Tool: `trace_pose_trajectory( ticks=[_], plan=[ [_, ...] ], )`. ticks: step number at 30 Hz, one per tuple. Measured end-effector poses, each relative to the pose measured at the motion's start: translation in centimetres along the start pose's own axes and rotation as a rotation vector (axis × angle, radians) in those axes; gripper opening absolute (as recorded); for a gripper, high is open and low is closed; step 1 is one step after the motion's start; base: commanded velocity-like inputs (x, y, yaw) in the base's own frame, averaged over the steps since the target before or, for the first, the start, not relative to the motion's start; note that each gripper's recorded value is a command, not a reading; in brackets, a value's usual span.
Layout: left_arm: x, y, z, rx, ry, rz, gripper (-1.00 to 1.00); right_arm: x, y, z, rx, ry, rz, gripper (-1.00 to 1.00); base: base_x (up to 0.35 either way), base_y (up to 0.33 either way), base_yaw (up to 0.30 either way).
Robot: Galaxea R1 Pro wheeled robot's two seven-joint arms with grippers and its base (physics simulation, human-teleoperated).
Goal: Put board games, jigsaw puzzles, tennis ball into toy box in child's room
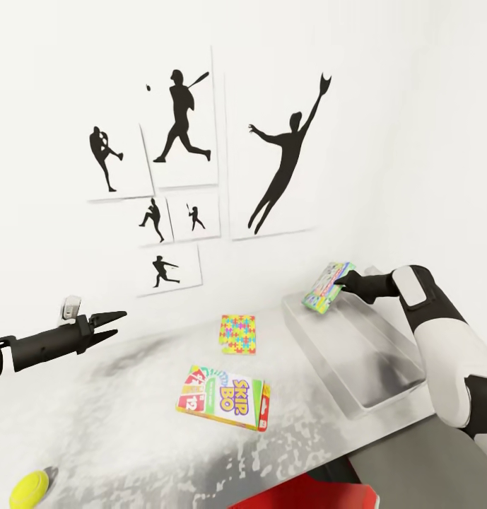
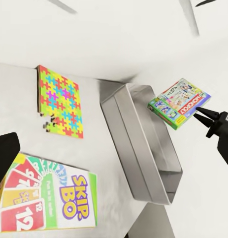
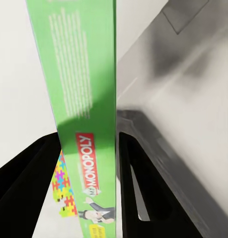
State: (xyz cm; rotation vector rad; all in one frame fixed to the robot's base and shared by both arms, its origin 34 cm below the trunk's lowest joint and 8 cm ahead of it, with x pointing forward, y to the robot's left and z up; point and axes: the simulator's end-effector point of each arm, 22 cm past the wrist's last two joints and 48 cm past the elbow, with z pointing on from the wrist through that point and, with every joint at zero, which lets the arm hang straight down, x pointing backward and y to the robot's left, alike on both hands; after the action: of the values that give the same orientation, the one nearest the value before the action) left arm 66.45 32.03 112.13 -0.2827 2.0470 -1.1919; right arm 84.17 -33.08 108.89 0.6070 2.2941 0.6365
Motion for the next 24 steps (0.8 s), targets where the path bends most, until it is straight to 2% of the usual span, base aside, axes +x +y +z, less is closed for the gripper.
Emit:
trace_pose_trajectory(
  ticks=[4,9,24],
  plan=[
    [0.1,0.3,0.2,-0.003,0.003,-0.004,1.0,0.2,-0.1,0.4,0.002,0.008,0.003,-1.0,0.0,0.0,0.0],
    [0.2,0.7,0.4,-0.007,0.007,-0.009,1.0,1.0,-0.1,0.6,0.001,0.051,0.002,-1.0,0.0,0.0,0.0],
    [0.8,1.8,0.9,-0.019,0.021,-0.026,1.0,2.3,-1.1,1.8,0.014,0.099,0.01,-1.0,0.0,0.0,0.0]
  ],
)
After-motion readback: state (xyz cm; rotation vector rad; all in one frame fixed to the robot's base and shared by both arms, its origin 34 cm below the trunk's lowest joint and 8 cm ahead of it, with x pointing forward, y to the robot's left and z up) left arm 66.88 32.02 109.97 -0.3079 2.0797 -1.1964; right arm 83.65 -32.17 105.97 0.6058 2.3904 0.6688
